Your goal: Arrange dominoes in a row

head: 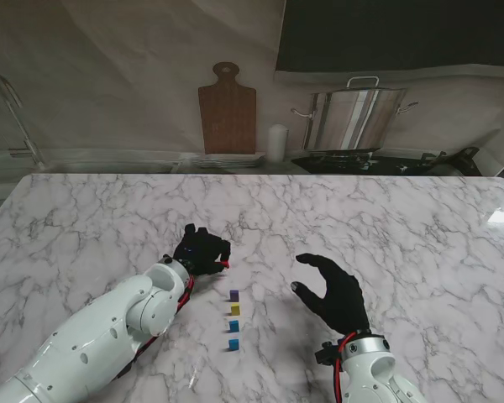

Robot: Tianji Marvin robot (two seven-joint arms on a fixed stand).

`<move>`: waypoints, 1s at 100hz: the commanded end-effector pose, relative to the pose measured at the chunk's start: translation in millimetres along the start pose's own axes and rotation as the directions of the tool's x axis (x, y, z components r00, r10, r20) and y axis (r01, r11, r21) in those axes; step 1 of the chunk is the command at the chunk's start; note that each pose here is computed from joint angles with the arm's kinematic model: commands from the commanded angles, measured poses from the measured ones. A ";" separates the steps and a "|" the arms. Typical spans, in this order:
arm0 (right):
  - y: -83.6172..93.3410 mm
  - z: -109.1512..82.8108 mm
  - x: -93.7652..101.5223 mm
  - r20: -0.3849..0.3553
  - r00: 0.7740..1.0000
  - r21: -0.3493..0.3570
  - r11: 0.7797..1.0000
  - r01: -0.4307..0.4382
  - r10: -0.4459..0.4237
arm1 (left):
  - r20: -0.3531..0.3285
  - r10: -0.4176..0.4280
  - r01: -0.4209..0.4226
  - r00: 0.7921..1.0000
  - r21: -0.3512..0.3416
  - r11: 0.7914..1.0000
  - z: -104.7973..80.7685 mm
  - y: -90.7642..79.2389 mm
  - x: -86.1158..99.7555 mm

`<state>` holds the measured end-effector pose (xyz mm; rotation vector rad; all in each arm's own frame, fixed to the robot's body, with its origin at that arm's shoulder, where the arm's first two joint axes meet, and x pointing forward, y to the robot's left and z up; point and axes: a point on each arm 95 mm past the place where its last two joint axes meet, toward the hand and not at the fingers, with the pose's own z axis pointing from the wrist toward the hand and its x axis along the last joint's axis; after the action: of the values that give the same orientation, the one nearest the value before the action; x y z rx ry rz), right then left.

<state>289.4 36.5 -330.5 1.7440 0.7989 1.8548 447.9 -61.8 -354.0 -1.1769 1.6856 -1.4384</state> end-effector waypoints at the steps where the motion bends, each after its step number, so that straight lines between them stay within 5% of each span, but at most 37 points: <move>1: -1.2 -1.2 1.4 0.001 1.000 0.002 1.000 -0.001 0.001 | -0.006 -0.005 0.005 1.000 -0.009 1.000 -2.0 -0.1 1.7; 100: -3.0 -1.8 1.1 -0.001 1.000 0.014 1.000 0.013 -0.013 | 0.047 -0.214 0.213 0.976 0.017 0.977 -16.8 -1.5 -0.1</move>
<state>288.6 38.9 -331.1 1.7384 0.8193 1.8526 436.3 -49.4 -344.8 -1.3779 1.5614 -1.5256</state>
